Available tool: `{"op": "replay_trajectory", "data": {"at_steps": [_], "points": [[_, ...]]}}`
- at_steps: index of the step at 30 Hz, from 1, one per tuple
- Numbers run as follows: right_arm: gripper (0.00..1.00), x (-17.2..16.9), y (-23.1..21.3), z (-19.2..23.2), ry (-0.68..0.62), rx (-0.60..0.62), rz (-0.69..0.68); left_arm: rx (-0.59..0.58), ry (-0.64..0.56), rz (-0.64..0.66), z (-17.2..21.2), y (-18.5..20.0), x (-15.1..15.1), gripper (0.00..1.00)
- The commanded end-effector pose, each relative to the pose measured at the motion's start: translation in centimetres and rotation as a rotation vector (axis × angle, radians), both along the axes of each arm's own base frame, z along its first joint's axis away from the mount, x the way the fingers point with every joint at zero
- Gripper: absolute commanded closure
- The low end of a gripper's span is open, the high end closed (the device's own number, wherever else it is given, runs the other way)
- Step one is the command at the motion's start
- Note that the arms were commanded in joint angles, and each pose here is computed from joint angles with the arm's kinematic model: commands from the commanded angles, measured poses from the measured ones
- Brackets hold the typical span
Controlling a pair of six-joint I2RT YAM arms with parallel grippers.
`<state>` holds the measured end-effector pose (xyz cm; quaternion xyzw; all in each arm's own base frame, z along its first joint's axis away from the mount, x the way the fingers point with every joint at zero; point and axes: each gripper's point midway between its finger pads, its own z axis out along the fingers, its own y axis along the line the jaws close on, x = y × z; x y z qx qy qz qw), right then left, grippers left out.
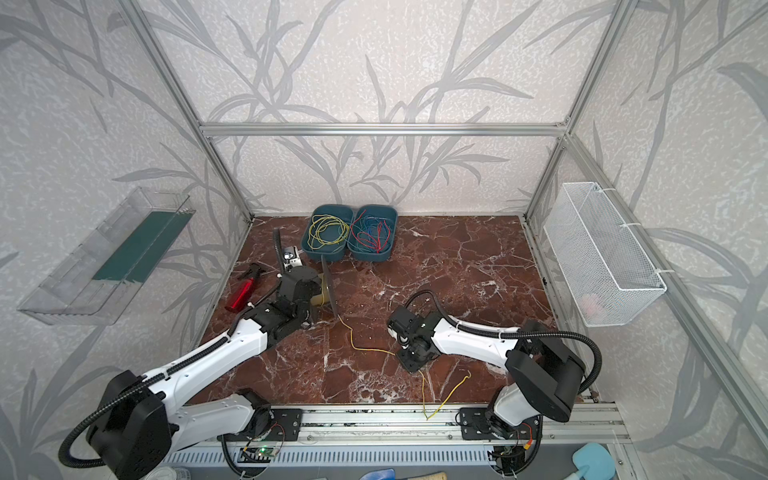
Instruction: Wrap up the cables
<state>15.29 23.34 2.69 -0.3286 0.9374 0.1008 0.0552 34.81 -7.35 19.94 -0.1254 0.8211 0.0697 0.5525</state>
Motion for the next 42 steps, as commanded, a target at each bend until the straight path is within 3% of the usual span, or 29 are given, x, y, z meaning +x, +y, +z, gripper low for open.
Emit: {"op": "replay_trajectory", "data": {"at_steps": [1, 7, 14, 27, 33, 42], "points": [[0.85, -0.1, 0.3, -0.2, 0.002, 0.009, 0.001, 0.031, 0.085, -0.024, -2.1, 0.0, -0.9, 1.00], [1.00, -0.1, 0.6, 0.2, 0.003, 0.026, 0.018, 0.035, 0.084, -0.022, -1.9, -0.1, -0.7, 1.00], [1.00, -1.0, 2.3, 3.9, -0.067, 0.119, 0.065, 0.063, 0.082, -0.014, -1.0, 0.1, -0.6, 1.00], [1.00, -1.4, 5.4, 18.2, -0.373, 0.365, 0.170, 0.154, 0.102, -0.009, -0.1, 0.0, 0.7, 1.00], [1.00, 0.0, 6.8, 22.8, -0.505, 0.470, 0.171, 0.141, 0.127, -0.082, -0.6, -1.3, 1.0, 1.00], [1.00, 3.4, 9.6, 27.9, -0.672, 0.519, 0.176, 0.077, 0.154, -0.240, -1.2, -3.8, 0.2, 1.00]]}}
